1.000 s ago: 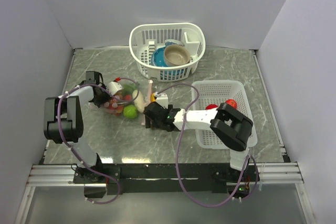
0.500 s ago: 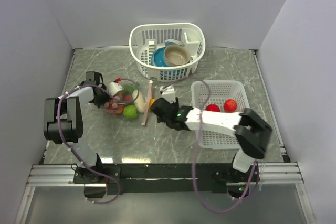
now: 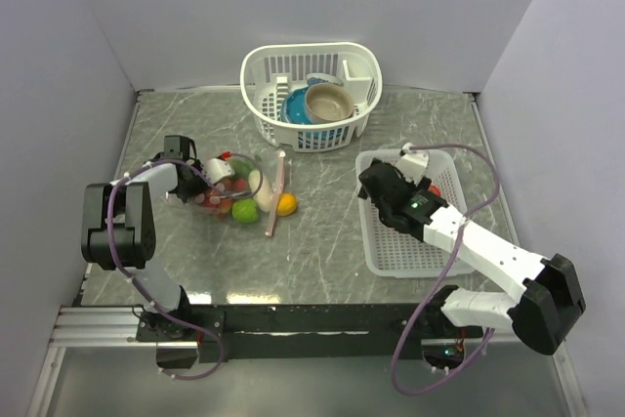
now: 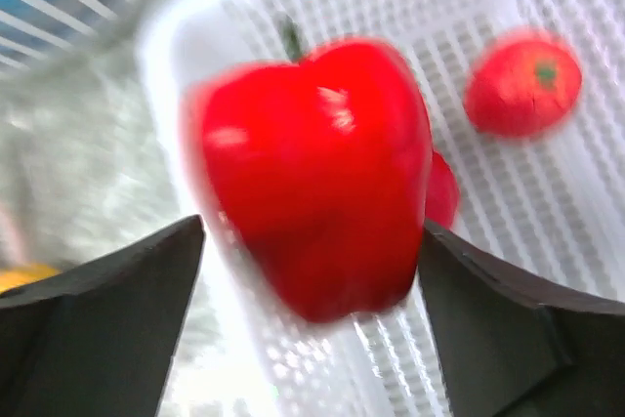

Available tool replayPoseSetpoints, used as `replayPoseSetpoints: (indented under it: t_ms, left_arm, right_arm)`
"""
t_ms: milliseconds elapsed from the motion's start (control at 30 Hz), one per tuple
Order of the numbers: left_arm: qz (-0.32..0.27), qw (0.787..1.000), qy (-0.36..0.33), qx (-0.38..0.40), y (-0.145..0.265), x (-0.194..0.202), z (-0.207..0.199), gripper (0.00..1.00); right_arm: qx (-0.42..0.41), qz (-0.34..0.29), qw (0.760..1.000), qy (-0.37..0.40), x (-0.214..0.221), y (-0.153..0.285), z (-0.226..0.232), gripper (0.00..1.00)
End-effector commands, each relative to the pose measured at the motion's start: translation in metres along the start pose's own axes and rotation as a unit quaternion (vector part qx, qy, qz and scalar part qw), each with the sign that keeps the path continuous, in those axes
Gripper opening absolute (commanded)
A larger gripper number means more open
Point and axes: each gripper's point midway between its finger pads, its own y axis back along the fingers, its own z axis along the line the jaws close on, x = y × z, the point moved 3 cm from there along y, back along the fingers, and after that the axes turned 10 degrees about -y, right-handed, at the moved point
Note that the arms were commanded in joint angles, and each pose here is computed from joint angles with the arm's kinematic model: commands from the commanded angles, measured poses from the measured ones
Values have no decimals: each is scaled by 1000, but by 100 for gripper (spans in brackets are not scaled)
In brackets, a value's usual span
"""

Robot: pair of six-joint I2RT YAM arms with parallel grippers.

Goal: Open the zip-top bag and remove the fake food

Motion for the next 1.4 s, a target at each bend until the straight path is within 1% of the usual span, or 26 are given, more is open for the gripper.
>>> replayPoseSetpoints:
  t_ms: [0, 67, 167, 200, 333, 367, 400, 433, 467, 500, 567, 600, 667, 700, 767, 800, 867, 1167, 1300, 1333, 1367]
  left_arm:
    - [14, 998, -7, 61, -6, 8, -30, 2]
    - [22, 998, -8, 58, -6, 12, -29, 2]
    - [20, 998, 0, 52, -6, 15, -25, 2]
    - [20, 998, 8, 51, -5, 17, -23, 2]
    - [23, 997, 50, 50, -10, 26, -21, 2]
    - [20, 997, 60, 49, -11, 27, -21, 2]
    - [20, 996, 74, 49, -11, 32, -21, 2]
    - [17, 994, 92, 52, -12, 33, -23, 2]
    - [12, 993, 102, 58, -12, 34, -25, 2]
    - [1, 991, 117, 62, -12, 36, -25, 2]
    - [-6, 988, 138, 68, -13, 39, -29, 2]
    - [-14, 986, 148, 70, -13, 40, -29, 2]
    - [-16, 985, 156, 72, -13, 43, -31, 2]
    - [-19, 985, 161, 68, -13, 45, -30, 2]
    - [-21, 984, 162, 69, -14, 45, -30, 2]
    - [-21, 984, 163, 71, -14, 46, -31, 2]
    - [-22, 984, 162, 70, -14, 46, -30, 2]
    - [-32, 983, 169, 63, -13, 44, -26, 2]
    - [-53, 974, 210, 66, -4, 34, -19, 3]
    - [-62, 972, 216, 63, 0, 31, -12, 4]
    - [-74, 968, 229, 75, 3, 27, -14, 5]
  right_arm:
    - [17, 15, 1000, 10, 11, -4, -9, 100]
    - [12, 17, 999, 26, 9, -3, -2, 100]
    - [-63, 14, 996, 57, 5, 8, 29, 100]
    - [-101, -1, 993, 69, -2, 12, 46, 100]
    - [-177, 9, 976, 124, 1, 16, 92, 100]
    - [-216, 34, 965, 145, 12, 22, 107, 100]
    - [-243, 20, 956, 162, 7, 25, 125, 100]
    - [-242, 29, 951, 191, 22, 16, 134, 100]
    - [-261, 36, 940, 216, 32, 15, 145, 100]
    - [-275, 38, 924, 263, 49, 8, 160, 100]
    - [-302, 61, 905, 295, 63, 4, 181, 100]
    - [-311, 98, 888, 324, 88, -6, 185, 100]
    - [-338, 124, 871, 335, 99, -6, 199, 100]
    - [-352, 150, 859, 341, 115, -7, 202, 100]
    - [-355, 159, 856, 341, 118, -9, 210, 100]
    - [-344, 170, 858, 343, 126, -15, 209, 100]
    - [-336, 172, 860, 343, 126, -18, 213, 100]
    - [-314, 215, 858, 345, 155, -34, 210, 100]
    - [-301, 238, 856, 347, 170, -41, 200, 99]
    - [-297, 243, 855, 348, 174, -41, 195, 98]
    - [-297, 244, 857, 343, 175, -43, 194, 95]
